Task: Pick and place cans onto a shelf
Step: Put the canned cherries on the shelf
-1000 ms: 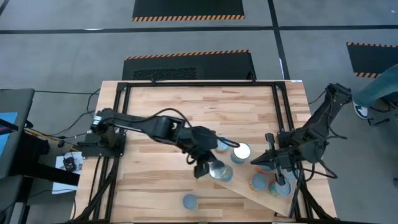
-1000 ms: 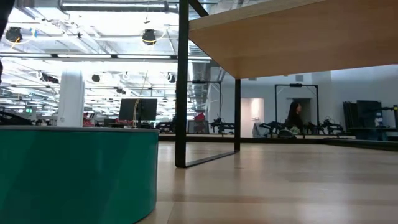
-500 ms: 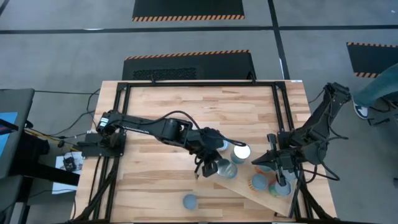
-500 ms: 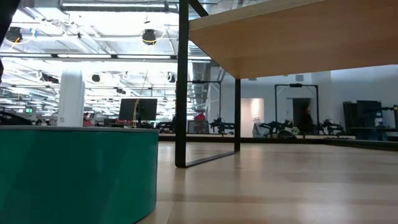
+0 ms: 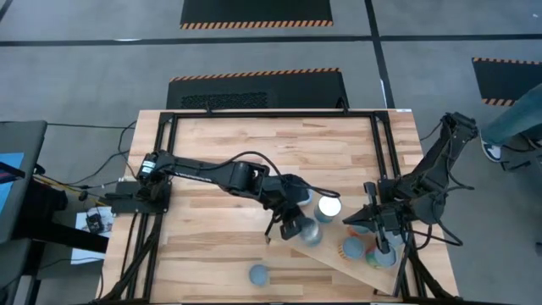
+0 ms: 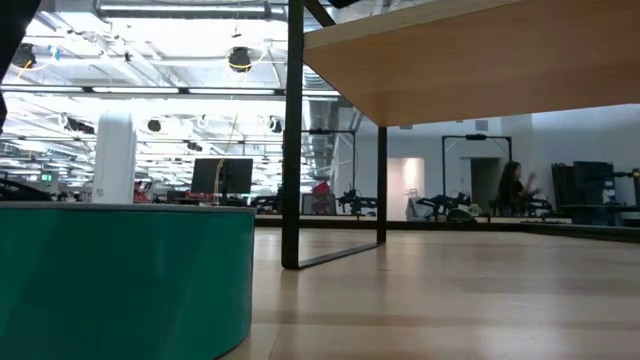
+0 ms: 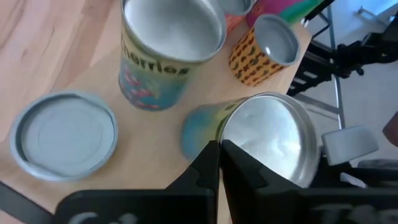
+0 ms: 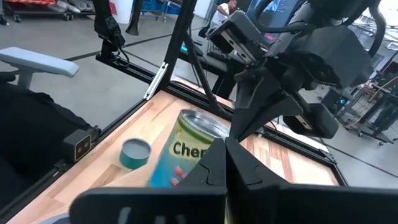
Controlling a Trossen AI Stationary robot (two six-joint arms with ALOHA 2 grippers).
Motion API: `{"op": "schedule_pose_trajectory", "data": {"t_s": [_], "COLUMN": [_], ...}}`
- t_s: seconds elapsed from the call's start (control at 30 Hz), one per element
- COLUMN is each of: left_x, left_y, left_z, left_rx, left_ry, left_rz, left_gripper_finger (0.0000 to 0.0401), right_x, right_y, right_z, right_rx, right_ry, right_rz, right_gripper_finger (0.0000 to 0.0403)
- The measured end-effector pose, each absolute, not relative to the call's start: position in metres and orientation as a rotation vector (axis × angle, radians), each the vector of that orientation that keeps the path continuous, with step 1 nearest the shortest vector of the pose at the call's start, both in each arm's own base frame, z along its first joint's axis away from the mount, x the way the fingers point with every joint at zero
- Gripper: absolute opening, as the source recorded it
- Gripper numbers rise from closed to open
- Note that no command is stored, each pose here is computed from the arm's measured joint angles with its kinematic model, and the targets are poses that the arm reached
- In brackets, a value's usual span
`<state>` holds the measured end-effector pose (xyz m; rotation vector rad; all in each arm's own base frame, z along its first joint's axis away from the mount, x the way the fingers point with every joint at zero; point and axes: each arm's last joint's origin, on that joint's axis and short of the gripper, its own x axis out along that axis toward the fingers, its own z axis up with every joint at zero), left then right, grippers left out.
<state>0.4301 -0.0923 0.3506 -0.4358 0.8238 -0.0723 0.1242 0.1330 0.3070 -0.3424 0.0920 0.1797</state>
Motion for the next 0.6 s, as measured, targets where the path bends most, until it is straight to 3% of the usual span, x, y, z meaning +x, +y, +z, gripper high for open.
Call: {"op": "schedule_pose_trajectory", "data": {"t_s": [0.6], "left_x": [0.4301], "left_y": [-0.0929], "left_z": [0.3559], "left_rx": [-0.381], "left_ry": [0.802], "left_rz": [-0.132], "left_gripper_finger": [0.006], "right_x": [0.1242], "right_y": [0.1331], "right_z": [0.3071], "right_rx": [-0.333], "right_ry": [0.091], "right_rz": [0.179], "right_gripper_finger": [0.0008]}}
